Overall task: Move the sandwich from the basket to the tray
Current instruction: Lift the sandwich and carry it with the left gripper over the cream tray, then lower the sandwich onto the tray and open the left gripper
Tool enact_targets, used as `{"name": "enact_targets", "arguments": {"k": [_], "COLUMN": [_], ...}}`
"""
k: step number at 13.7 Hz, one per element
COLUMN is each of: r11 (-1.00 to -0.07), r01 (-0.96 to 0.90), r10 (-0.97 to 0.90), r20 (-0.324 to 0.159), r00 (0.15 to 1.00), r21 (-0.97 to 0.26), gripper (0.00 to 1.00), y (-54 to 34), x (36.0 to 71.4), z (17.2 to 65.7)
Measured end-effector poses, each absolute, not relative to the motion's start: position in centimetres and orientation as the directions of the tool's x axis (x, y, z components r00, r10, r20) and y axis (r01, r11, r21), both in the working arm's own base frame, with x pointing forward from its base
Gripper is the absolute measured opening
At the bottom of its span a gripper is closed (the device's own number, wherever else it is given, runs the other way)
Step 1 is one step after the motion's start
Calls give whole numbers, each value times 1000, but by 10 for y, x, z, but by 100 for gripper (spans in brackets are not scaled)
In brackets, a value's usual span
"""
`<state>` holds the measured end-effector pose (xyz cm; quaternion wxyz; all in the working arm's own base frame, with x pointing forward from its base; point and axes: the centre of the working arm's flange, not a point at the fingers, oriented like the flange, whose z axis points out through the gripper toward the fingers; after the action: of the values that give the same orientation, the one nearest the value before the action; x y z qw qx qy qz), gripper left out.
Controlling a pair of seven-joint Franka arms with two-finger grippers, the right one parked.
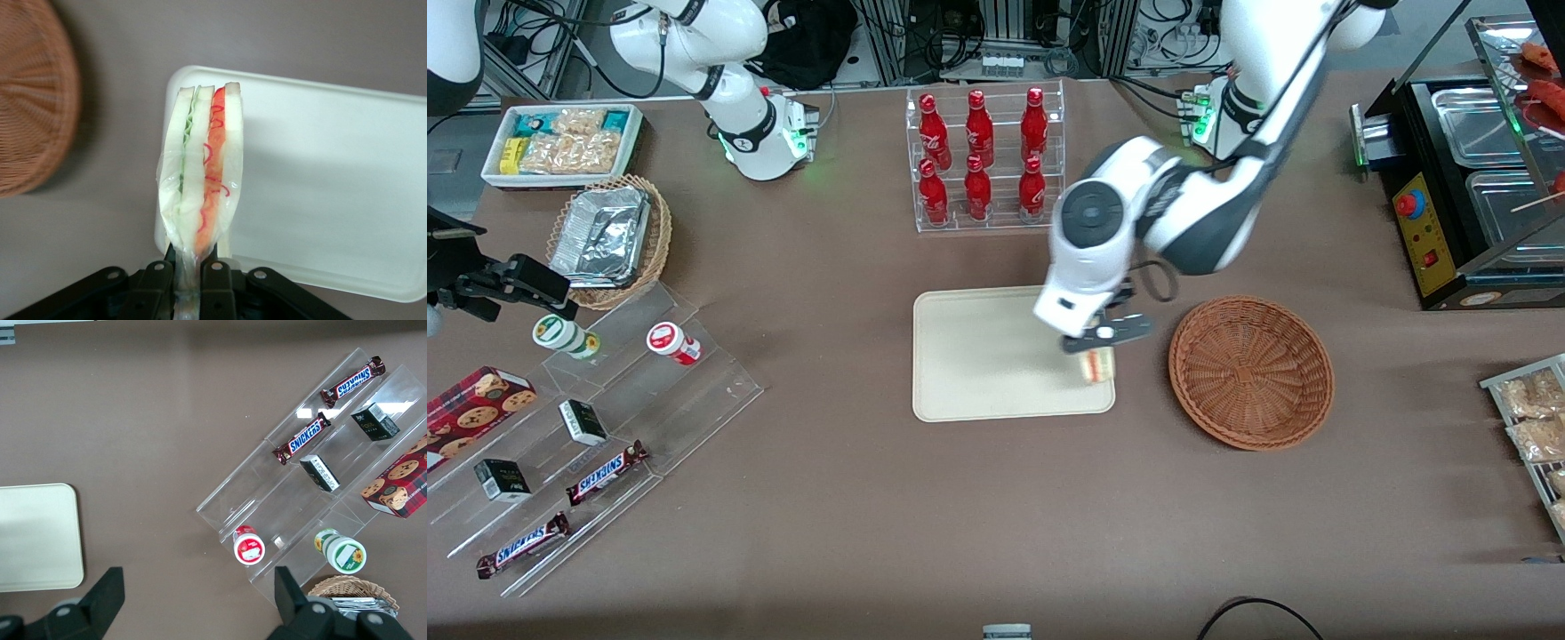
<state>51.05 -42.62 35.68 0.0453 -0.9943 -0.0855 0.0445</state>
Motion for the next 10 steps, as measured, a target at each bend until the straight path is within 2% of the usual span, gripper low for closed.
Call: {"name": "enact_targets", "arguments": {"k": [5,10], "r11": [-994,-997], "r01": [111,70], "r10": [110,68], "r20": [-61,-73], "r00": [992,995], "r21": [10,22], "gripper": [15,15], "y": [-474,-500], "x": [503,489], "z": [299,281]}}
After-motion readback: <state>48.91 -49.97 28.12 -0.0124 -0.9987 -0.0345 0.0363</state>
